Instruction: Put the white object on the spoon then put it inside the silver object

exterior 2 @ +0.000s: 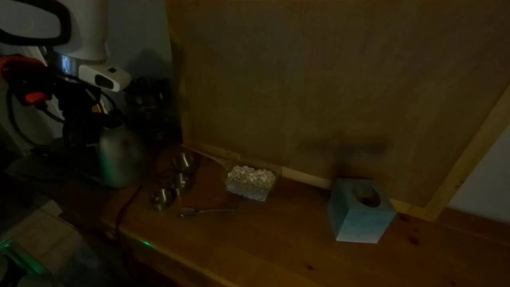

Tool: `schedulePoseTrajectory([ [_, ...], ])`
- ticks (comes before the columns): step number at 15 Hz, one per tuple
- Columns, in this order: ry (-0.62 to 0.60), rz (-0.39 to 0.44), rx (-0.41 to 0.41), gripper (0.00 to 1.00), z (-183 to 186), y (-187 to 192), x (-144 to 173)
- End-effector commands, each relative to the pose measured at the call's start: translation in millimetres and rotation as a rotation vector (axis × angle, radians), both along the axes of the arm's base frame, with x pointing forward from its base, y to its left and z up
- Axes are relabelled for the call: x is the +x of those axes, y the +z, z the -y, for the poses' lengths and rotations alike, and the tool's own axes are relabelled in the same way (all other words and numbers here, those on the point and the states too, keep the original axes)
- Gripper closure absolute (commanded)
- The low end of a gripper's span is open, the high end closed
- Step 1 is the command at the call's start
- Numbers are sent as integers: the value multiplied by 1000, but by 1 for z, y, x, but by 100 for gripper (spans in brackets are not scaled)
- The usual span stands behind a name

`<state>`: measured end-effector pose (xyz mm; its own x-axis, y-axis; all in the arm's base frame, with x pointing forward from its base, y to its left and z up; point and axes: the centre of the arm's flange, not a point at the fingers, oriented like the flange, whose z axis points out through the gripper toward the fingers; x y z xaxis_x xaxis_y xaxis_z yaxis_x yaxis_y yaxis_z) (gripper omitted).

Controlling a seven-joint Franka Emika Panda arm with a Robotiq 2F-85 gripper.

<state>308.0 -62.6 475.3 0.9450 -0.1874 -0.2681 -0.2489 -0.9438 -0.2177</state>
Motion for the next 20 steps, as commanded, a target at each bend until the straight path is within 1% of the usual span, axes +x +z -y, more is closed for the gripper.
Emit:
schedulePoseTrajectory([
  [1, 0, 0, 0, 0, 0, 0, 0],
  [12, 0, 0, 0, 0, 0, 0, 0],
  [13, -4, 33, -23, 0, 6, 1, 7],
  [15, 9, 135, -89, 0, 22, 4, 31],
  [16, 44, 203, -125, 0, 28, 5, 43],
  [18, 99, 287, -203, 0, 44, 3, 65],
  [20, 167, 345, -271, 0, 61, -1, 86],
])
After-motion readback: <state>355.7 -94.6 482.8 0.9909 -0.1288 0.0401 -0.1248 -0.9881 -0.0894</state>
